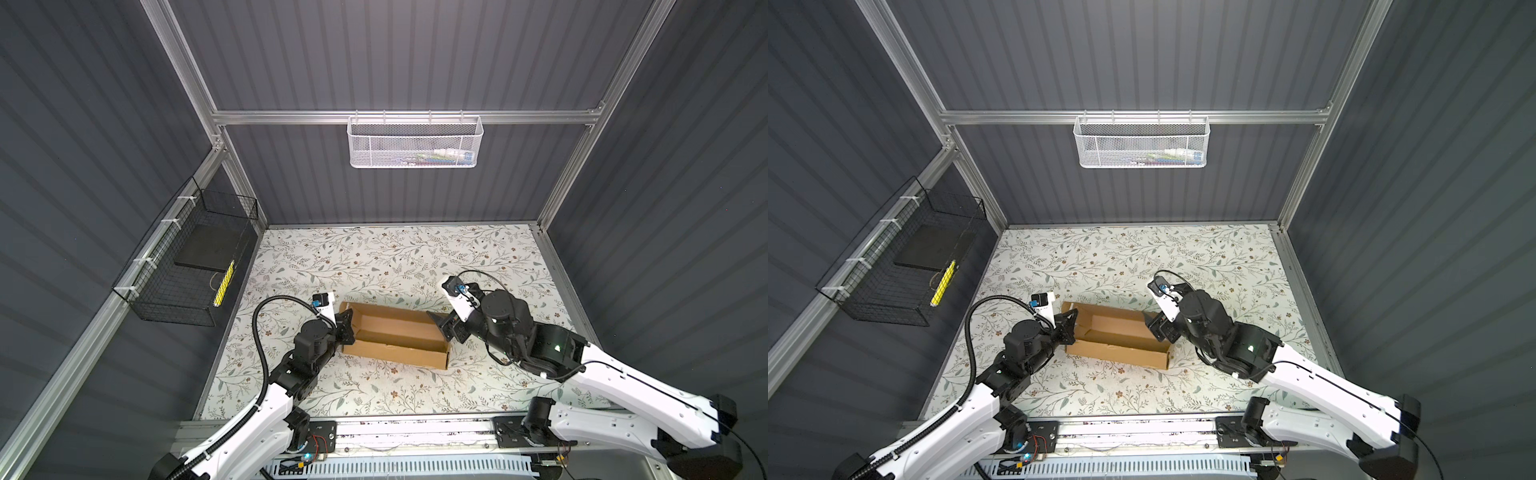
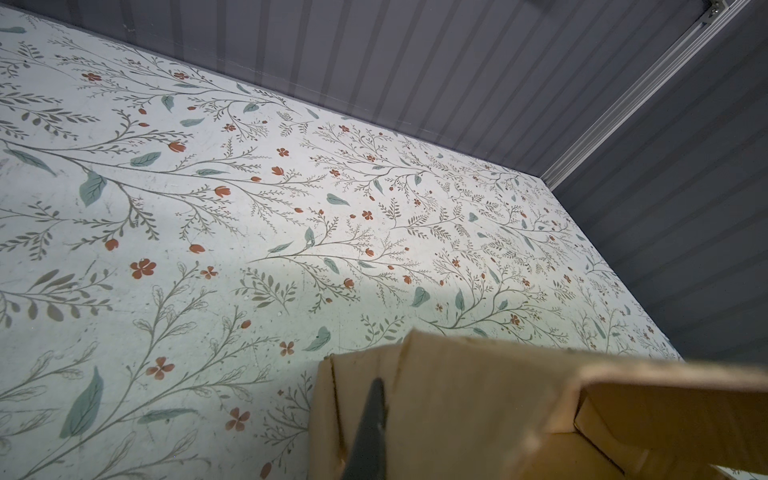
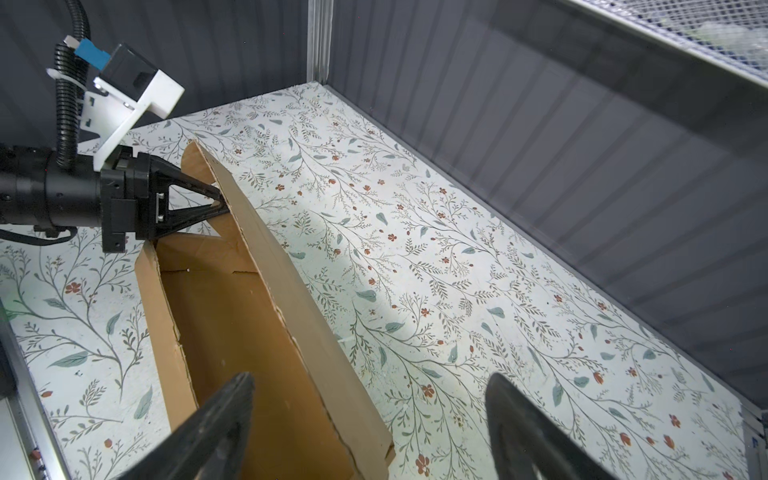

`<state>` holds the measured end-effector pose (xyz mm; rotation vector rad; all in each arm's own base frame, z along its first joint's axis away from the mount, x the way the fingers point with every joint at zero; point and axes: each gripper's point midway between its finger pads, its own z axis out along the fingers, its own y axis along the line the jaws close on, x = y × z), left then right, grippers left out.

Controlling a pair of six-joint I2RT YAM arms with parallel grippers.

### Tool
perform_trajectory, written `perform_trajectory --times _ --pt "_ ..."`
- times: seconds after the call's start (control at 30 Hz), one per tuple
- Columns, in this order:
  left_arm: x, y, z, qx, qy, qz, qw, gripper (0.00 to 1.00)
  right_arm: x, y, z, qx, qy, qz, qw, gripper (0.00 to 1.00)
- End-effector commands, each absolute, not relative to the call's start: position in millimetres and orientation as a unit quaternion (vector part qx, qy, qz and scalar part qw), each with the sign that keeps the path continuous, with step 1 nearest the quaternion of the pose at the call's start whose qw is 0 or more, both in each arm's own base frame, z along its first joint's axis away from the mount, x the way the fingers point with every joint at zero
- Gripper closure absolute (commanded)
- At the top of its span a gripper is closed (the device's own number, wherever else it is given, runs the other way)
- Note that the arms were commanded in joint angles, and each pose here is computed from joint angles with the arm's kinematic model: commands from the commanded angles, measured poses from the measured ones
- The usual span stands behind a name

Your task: Fold the paper box

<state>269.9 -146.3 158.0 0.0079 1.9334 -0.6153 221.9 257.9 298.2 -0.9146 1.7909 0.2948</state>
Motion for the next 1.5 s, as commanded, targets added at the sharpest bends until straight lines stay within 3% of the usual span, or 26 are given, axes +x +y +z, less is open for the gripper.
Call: perform_trajectory --times 0.0,0.6,1.47 --pt "259.1 -140.9 125.3 0.012 0.841 -0.231 0.489 1.0 210.1 278.7 303.1 -0.454 0.727 0.149 0.493 0.13" --pt "259.5 -140.5 126.8 0.03 0.839 -0.219 0.496 1.0 224.9 347.0 263.7 -0.561 0.711 0.17 0.387 0.12" --pt "251.2 -130.9 129.3 0.033 0.835 -0.208 0.508 1.0 203.6 368.4 215.7 -0.58 0.725 0.205 0.31 0.19"
